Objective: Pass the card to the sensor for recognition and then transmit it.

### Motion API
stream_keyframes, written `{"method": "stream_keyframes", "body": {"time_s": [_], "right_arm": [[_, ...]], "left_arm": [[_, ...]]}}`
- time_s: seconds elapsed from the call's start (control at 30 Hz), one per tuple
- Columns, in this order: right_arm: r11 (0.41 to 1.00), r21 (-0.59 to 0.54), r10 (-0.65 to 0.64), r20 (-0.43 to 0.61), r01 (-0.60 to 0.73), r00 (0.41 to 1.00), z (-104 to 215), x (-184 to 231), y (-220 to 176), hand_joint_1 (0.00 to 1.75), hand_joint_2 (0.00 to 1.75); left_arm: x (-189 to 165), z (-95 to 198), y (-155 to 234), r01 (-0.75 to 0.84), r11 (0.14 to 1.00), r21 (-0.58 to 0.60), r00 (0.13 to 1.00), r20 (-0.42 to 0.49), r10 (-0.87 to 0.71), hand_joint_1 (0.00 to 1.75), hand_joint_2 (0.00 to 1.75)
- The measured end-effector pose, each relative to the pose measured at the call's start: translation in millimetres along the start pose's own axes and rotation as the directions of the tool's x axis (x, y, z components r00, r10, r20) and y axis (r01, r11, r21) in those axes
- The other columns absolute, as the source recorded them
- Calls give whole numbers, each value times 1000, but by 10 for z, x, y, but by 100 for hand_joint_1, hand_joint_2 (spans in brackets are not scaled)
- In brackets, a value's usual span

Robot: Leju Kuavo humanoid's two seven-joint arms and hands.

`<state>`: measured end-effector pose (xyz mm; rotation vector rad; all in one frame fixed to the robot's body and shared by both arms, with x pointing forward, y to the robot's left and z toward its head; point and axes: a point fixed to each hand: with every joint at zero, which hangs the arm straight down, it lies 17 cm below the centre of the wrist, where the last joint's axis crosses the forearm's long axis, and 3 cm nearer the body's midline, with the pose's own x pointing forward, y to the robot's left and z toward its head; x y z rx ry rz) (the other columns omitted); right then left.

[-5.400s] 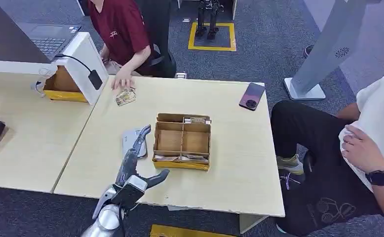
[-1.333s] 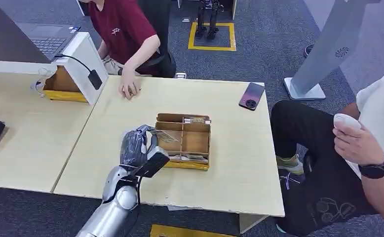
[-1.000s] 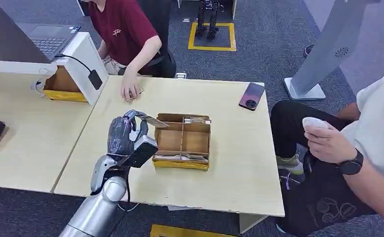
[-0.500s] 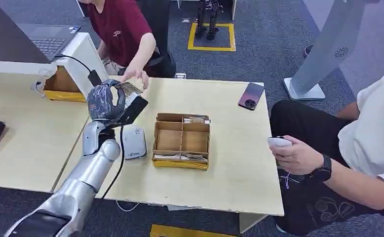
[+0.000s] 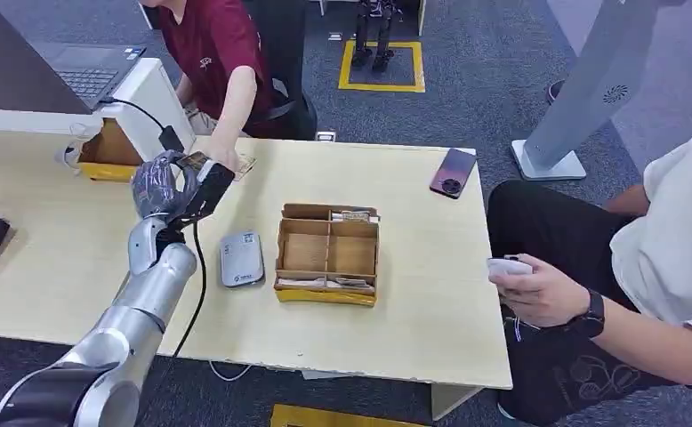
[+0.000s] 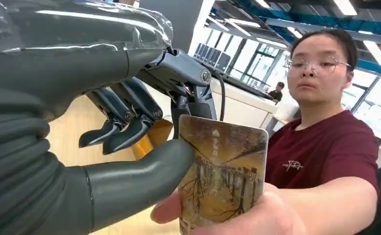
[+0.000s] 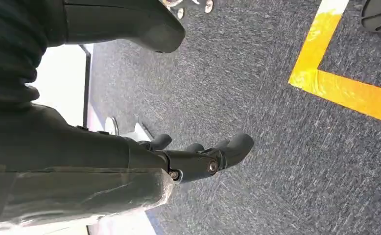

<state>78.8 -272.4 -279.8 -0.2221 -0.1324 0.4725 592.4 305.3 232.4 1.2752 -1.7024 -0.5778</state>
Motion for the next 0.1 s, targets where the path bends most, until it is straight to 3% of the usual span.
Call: {"method": "stream_keyframes", "body": {"time_s": [0.03,0.1], "right_arm": [[1000,0,0,0,0,1000,0,0,0,0,175],[1000,0,0,-1,0,1000,-1,-2,-2,0,175]], "left_arm": [[-15,2,1,2,1000,0,1000,-1,-2,0,175],[-24,6,5,8,1000,1,1000,4,-8,0,175]]}}
